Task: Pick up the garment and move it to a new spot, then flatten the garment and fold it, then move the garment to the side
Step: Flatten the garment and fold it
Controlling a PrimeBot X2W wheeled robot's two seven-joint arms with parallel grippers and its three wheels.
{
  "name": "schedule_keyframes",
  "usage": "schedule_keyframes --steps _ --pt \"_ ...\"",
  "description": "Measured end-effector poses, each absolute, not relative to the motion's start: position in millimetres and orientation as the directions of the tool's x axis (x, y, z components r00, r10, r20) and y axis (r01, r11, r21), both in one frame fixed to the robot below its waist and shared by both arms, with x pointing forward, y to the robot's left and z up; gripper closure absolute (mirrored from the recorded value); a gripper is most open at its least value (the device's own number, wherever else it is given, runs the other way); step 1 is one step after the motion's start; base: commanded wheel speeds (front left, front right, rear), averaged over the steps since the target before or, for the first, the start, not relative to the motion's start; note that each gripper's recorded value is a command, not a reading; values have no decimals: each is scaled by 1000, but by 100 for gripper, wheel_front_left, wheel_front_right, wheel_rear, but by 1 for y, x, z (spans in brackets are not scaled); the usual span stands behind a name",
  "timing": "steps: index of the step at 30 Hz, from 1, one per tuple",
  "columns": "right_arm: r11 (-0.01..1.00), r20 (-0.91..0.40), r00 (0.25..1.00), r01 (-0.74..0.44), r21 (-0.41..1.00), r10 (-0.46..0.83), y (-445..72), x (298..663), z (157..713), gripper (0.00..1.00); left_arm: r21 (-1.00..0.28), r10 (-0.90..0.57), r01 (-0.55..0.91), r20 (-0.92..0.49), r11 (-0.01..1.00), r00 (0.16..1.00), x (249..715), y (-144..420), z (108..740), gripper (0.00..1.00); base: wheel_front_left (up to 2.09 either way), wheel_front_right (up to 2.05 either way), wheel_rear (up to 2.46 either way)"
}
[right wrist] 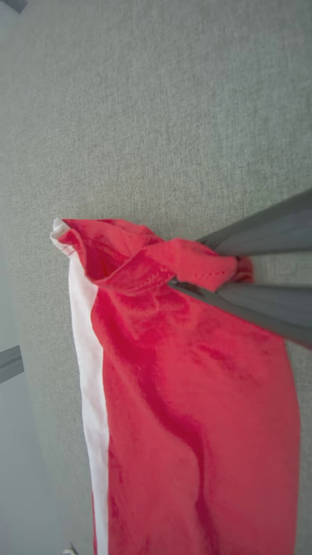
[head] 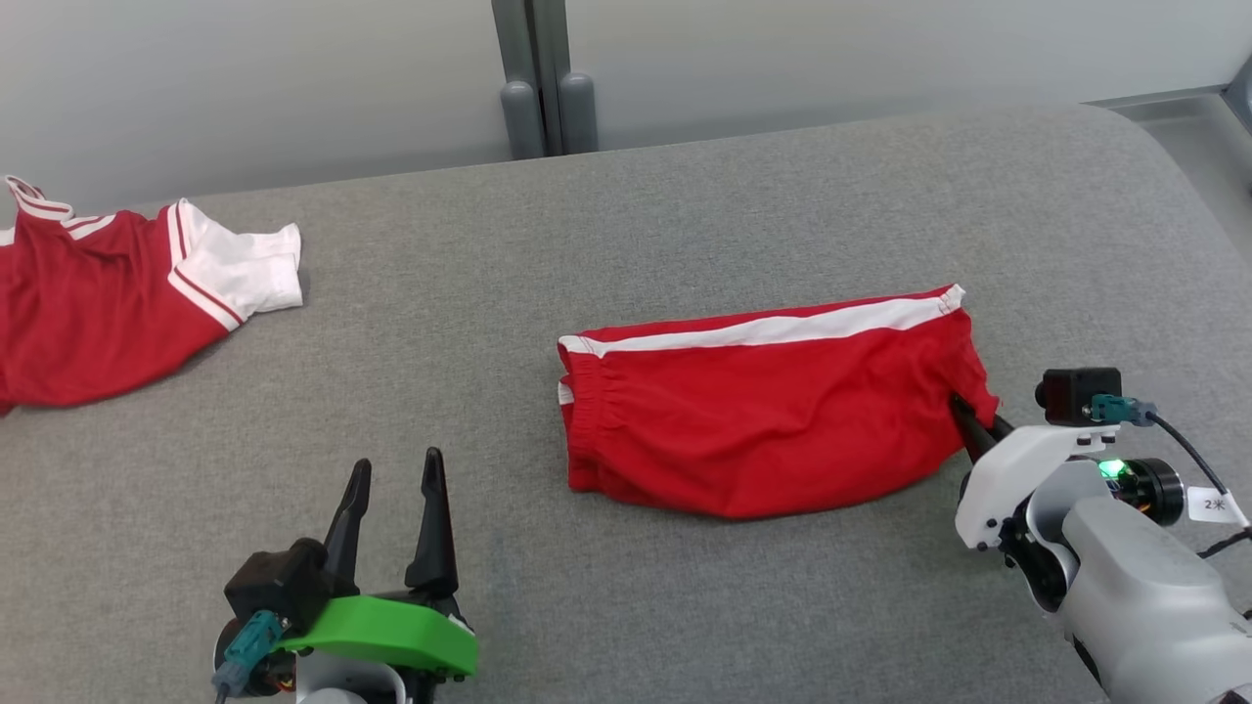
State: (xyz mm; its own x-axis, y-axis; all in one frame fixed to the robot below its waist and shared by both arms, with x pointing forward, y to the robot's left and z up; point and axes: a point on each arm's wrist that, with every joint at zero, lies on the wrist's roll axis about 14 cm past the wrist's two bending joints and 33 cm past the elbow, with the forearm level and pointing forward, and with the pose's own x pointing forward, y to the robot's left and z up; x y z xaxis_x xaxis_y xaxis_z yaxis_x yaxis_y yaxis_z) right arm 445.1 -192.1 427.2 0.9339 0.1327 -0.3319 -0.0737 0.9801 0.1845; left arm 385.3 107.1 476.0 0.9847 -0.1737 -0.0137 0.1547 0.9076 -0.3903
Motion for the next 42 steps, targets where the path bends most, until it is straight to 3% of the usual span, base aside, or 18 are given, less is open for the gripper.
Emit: schedule_keyframes --steps 9,19,37,38,39,40,42 --pt "935 -187 922 -308 174 339 -99 485 484 100 -393 -147 129 -16 911 989 382 116 476 0 0 0 0" --pt "789 -180 769 -601 128 614 18 467 503 100 -397 -93 81 -12 914 996 379 133 478 0 0 0 0" --pt "698 -272 654 -706 115 706 50 428 470 100 -405 -73 62 -10 912 997 381 139 478 0 0 0 0" --pt "697 -275 652 -708 115 707 50 426 469 82 -405 -78 67 -11 912 997 381 137 478 0 0 0 0" --pt "696 -277 650 -709 114 708 50 425 468 57 -406 -84 71 -13 911 996 382 135 477 0 0 0 0" --pt "694 -279 648 -711 111 709 49 423 467 0 -406 -89 75 -15 911 996 382 133 477 0 0 0 0" --pt "693 -272 649 -712 113 711 49 422 466 0 -407 -98 82 -18 910 995 383 130 476 0 0 0 0"
